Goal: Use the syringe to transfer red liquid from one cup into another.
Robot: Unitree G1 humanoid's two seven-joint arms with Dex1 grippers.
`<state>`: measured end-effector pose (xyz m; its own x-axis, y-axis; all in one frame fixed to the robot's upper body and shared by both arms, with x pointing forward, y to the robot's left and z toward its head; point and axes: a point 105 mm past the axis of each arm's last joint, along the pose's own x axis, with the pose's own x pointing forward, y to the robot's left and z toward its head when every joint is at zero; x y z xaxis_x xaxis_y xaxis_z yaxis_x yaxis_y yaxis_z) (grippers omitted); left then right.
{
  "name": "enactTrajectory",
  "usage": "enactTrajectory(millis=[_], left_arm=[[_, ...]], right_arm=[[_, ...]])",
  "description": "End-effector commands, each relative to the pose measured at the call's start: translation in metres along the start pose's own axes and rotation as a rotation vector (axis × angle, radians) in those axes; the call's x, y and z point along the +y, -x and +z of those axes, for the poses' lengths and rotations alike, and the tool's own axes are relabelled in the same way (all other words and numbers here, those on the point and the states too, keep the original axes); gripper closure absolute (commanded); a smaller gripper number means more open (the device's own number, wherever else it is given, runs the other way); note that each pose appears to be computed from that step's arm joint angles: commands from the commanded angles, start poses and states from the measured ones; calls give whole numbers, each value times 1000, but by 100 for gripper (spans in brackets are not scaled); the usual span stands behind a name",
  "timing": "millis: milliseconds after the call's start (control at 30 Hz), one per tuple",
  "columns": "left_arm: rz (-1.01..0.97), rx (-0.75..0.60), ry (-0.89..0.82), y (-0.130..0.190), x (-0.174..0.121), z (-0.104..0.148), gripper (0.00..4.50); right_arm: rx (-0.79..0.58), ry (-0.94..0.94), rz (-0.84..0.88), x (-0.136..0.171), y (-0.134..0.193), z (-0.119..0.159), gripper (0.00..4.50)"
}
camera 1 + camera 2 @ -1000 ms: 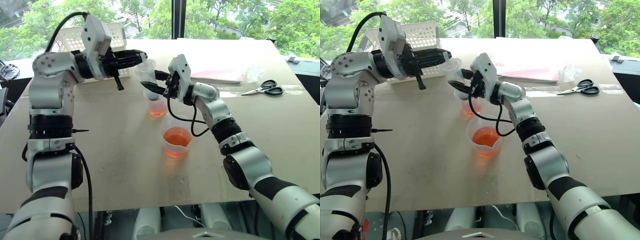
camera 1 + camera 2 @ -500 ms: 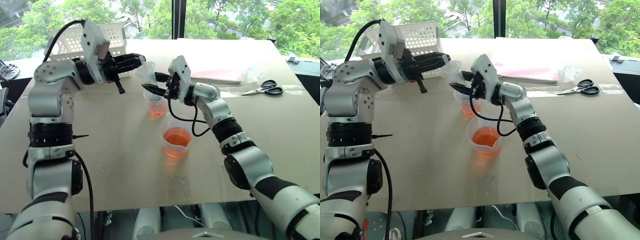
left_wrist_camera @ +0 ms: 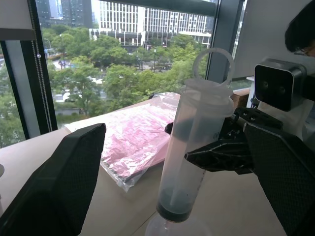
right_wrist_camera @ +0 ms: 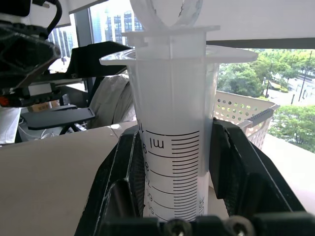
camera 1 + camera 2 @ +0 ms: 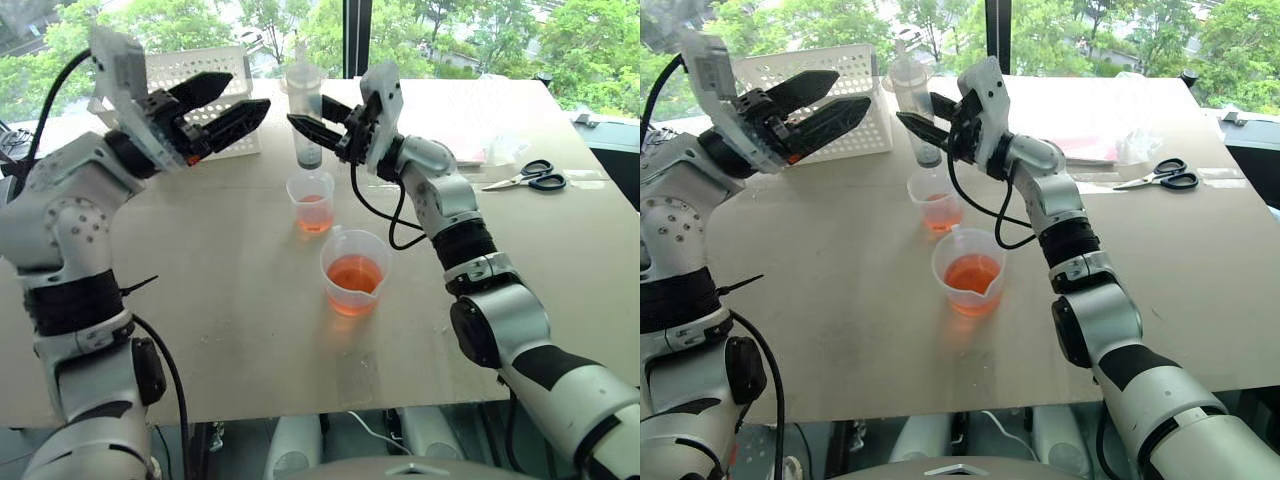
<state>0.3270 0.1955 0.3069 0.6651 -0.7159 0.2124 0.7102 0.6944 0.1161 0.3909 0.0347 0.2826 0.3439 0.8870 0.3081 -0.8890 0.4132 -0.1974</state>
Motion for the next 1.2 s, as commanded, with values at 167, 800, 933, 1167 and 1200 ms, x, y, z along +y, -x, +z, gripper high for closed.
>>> enactTrajectory(millis=[167, 800, 933, 1167, 1200], left_arm=[[-34, -59, 16, -11, -28, 13, 6], [-91, -89, -71, -33, -36, 23, 284], [-7, -117, -16, -20, -12, 39, 292], [115, 155, 190, 22, 17, 30, 292], [126, 195, 253, 29, 18, 28, 292]], right_arm=[[-55, 145, 95, 24, -5, 40, 312], [-7, 157, 154, 49, -6, 40, 166], [2, 192, 142, 40, 7, 46, 0], [1, 164, 384, 50, 78, 68, 0], [11, 151, 433, 56, 91, 70, 0]])
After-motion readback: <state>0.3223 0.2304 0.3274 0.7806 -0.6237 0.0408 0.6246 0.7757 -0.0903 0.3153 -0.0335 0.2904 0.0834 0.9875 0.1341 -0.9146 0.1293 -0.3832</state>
